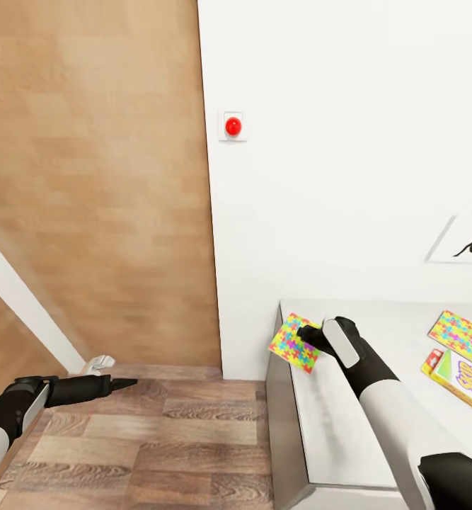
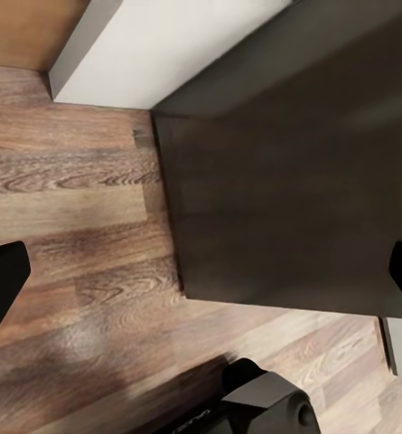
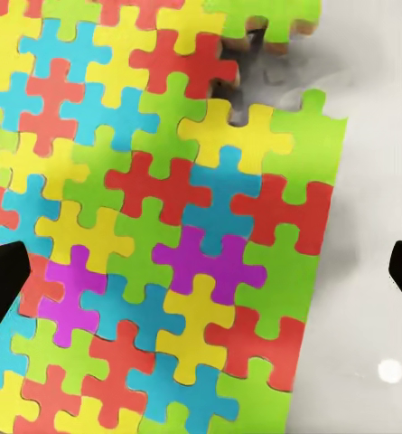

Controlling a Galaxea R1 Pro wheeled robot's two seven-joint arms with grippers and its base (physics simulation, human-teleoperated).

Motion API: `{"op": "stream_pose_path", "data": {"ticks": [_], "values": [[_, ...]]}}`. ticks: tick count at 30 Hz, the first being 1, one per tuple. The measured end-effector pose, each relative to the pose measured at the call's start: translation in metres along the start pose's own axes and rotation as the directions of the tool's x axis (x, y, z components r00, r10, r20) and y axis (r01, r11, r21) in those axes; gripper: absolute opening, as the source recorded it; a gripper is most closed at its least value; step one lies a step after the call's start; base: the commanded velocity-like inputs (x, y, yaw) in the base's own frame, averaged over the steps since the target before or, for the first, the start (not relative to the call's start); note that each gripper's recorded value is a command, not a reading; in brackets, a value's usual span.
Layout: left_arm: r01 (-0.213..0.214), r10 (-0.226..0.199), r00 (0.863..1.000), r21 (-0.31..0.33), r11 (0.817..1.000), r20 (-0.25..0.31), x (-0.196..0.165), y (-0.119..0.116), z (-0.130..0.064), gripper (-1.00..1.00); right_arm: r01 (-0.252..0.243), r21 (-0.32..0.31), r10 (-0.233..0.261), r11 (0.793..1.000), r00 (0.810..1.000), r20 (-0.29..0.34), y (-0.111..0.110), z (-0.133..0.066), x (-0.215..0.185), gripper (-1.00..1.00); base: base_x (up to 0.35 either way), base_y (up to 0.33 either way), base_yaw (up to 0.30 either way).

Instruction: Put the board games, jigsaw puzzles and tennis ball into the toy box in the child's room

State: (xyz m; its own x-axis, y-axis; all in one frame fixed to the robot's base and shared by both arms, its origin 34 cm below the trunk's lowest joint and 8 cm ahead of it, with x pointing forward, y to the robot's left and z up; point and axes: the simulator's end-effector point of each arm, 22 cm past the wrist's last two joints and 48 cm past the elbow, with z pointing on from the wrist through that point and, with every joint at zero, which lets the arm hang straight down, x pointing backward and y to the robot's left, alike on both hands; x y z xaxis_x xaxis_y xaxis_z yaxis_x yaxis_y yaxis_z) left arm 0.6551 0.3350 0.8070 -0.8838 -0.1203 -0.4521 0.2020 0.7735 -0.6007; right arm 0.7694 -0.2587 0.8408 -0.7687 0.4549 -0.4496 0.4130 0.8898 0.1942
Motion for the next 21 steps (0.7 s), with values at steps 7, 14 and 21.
{"op": "stream_pose_path", "data": {"ticks": [7,14,21], "values": [[-0.008,0.008,1.0,0.001,1.0,0.008,-0.004,-0.003,-0.003,1.0,0.013,-0.076,-0.004,0.997,0.993,0.121,0.024,-0.038,-0.041,1.0,0.0,0.0,0.0],[-0.014,0.014,1.0,0.004,1.0,0.019,-0.009,-0.007,-0.006,1.0,0.064,-0.161,-0.041,0.985,0.989,0.143,0.029,-0.084,-0.033,1.0,0.0,0.0,0.0],[-0.02,0.02,0.999,0.005,1.0,0.027,-0.013,-0.01,-0.009,1.0,0.04,-0.184,-0.014,0.982,0.991,0.136,-0.013,-0.116,0.001,1.0,0.0,0.0,0.0]]}}
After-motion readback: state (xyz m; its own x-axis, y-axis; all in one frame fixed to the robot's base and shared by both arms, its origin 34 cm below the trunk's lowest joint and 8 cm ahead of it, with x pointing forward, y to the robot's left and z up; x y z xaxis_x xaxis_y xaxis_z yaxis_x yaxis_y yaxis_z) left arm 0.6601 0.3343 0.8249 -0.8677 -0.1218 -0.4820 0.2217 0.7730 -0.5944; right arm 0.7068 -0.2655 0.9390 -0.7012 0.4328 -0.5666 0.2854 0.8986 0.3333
